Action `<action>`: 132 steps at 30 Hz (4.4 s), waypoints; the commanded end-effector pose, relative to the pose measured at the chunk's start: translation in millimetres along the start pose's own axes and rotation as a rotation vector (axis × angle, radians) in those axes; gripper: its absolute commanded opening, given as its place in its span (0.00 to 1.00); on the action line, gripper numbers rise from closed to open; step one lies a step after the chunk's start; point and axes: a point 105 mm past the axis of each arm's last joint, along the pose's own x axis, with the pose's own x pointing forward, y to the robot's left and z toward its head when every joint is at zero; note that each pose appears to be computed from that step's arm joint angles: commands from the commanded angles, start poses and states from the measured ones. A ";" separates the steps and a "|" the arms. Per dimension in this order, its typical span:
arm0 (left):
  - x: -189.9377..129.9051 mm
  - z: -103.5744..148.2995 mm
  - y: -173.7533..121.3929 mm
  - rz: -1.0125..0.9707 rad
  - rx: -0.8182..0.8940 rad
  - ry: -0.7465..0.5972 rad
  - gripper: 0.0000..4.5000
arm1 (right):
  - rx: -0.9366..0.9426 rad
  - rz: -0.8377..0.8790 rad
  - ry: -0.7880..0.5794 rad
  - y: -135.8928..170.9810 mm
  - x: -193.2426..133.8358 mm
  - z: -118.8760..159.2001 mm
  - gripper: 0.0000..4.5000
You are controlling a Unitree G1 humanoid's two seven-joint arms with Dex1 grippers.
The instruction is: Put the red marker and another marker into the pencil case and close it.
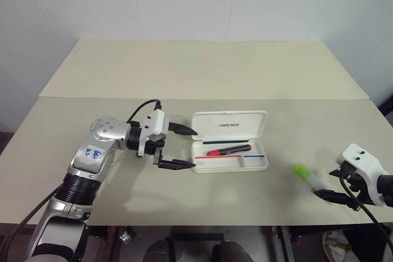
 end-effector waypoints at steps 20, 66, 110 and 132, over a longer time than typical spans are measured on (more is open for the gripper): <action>-17.1 7.5 4.0 0.046 0.045 0.036 1.00 | -0.010 0.007 -0.048 -20.8 12.1 9.2 0.24; -45.1 -6.8 -12.0 0.126 0.025 0.123 1.00 | -0.815 0.604 -0.315 138.6 81.1 184.5 0.24; -100.2 -27.4 23.1 0.612 -0.220 0.415 1.00 | -0.679 0.666 -0.493 108.4 13.1 160.6 0.99; -116.8 -25.3 15.3 0.638 -0.519 0.692 1.00 | -0.488 0.406 -0.657 87.8 33.1 148.0 0.99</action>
